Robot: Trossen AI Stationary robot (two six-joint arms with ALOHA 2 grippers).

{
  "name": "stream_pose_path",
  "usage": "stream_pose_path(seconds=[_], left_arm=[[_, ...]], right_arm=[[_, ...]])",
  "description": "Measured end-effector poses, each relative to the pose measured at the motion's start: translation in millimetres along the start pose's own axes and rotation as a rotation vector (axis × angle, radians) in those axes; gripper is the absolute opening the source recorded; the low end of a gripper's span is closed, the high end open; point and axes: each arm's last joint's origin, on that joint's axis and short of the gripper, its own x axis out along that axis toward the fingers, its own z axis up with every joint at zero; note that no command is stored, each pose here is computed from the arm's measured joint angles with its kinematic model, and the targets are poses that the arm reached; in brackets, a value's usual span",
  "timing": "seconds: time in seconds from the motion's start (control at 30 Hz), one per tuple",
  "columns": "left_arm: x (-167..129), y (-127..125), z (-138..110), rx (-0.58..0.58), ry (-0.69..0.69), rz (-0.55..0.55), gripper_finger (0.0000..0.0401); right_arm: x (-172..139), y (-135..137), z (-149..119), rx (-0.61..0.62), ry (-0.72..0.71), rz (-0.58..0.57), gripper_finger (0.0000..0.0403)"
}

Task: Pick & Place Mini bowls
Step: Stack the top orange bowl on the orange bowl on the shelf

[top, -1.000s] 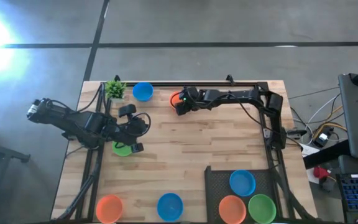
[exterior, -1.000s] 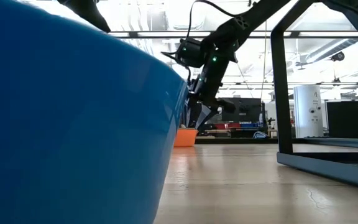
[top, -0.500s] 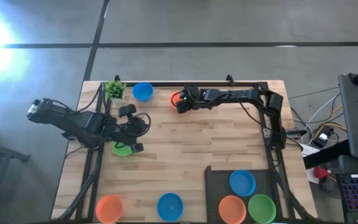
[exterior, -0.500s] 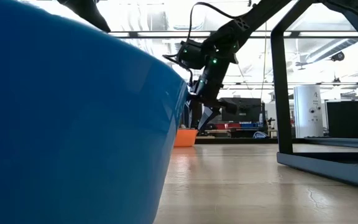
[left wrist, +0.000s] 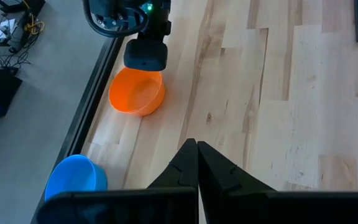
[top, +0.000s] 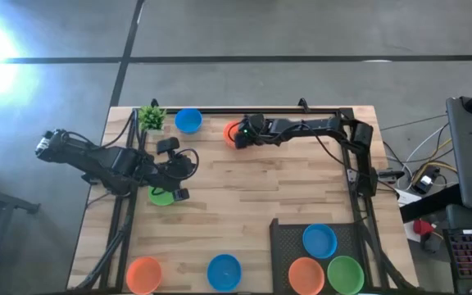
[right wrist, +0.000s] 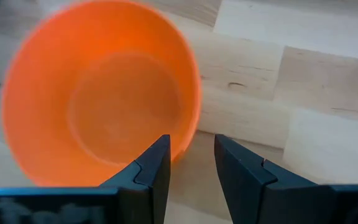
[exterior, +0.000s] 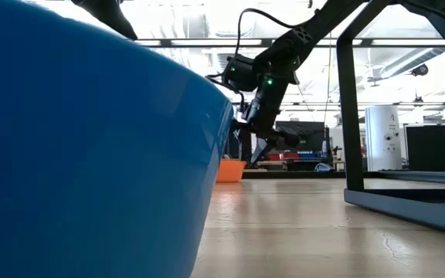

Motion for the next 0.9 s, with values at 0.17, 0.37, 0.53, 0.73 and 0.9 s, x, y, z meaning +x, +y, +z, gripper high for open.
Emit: stream_pose_path(seconds=[0.17,0.37,0.53,0.73,0.9], left_arm=[[0.0,0.0,0.0,0.0,0.0,0.0,0.0],[0.0,0.0,0.1,-0.003,-0.001,0.0,0.0],[0.0,-0.1,0.1,-0.003,-0.002,0.0,0.0],[0.0,-0.1,0.1,-0.007,-0.002,0.0,0.0],[0.0,-0.1,0.2,-0.007,-0.002,0.0,0.0]], right_arm=[[0.3,3.4,2.2,0.01,-0.028,0.037,0.0114],[2.1,0.8,1.5,0.008,-0.027,0.027,0.0109],[2.8,2.5,2.7,0.004,-0.04,0.048,0.0104],[8.8,2.1,0.0,-0.003,-0.039,0.048,0.0096],[24.6,0.2,-8.0,-0.036,-0.009,0.021,0.009]])
